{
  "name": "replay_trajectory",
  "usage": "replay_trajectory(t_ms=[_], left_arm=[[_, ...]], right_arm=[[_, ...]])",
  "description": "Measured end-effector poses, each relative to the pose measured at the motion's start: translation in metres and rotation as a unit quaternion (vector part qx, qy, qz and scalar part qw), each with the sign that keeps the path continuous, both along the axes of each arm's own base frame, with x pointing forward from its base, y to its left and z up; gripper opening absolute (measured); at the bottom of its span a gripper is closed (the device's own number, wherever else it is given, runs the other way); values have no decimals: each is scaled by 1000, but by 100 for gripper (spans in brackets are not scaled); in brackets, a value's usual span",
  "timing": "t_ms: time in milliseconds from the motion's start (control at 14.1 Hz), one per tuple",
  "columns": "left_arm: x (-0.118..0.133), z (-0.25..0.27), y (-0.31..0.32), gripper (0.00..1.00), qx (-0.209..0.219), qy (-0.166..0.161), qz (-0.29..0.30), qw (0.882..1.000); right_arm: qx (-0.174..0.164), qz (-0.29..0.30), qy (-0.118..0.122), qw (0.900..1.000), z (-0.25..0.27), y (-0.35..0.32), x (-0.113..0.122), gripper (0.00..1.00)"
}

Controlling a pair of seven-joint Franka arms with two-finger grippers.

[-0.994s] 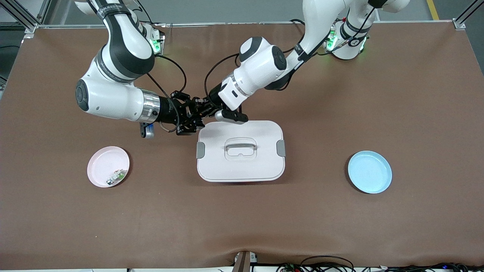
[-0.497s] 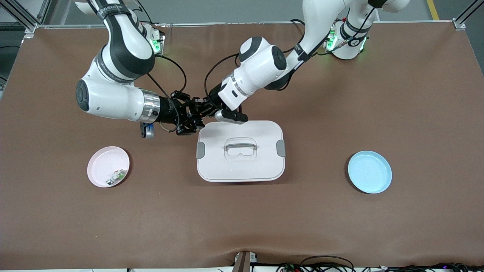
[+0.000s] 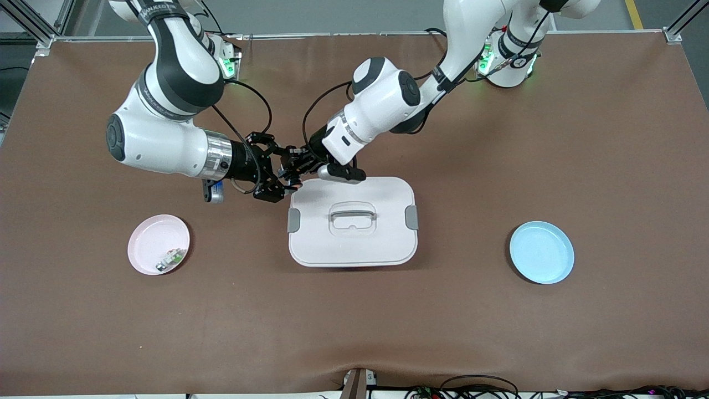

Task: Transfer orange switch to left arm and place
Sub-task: 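Close the left gripper on the switch held by the right gripper, then open the right gripper and withdraw while the left gripper carries the switch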

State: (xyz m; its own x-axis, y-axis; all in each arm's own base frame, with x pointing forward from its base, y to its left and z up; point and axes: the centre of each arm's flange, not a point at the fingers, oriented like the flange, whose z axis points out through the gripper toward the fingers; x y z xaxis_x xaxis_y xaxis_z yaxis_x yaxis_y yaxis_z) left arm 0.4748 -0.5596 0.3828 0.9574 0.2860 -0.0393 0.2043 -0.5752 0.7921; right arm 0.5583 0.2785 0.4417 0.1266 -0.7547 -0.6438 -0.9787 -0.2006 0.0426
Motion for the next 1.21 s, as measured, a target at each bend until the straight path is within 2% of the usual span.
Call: replay_trajectory(t_ms=[213,355,568,710,1065,1207], left_arm=[[-1,5,1,34,-1,-3,-1,1000],[-5,14,5,34,0,-9,-1,1000],[-13,28,19,34,10,-19,0,1000],[-23,33,31,34,23,-23,1,999],[-56,33,77,34,70,-33,0,997],[-65,35,100,34,90,-33,2,995]], right_arm=[[2,10,-9,1000,4,-5,3,100],[8,49,-17,999,9,-27,8,100],[27,117,-40,992,20,-101,24,100],[11,161,-60,985,32,-149,30,100],[-38,276,-110,954,60,-203,33,100],[-55,337,-136,930,63,-218,33,100]])
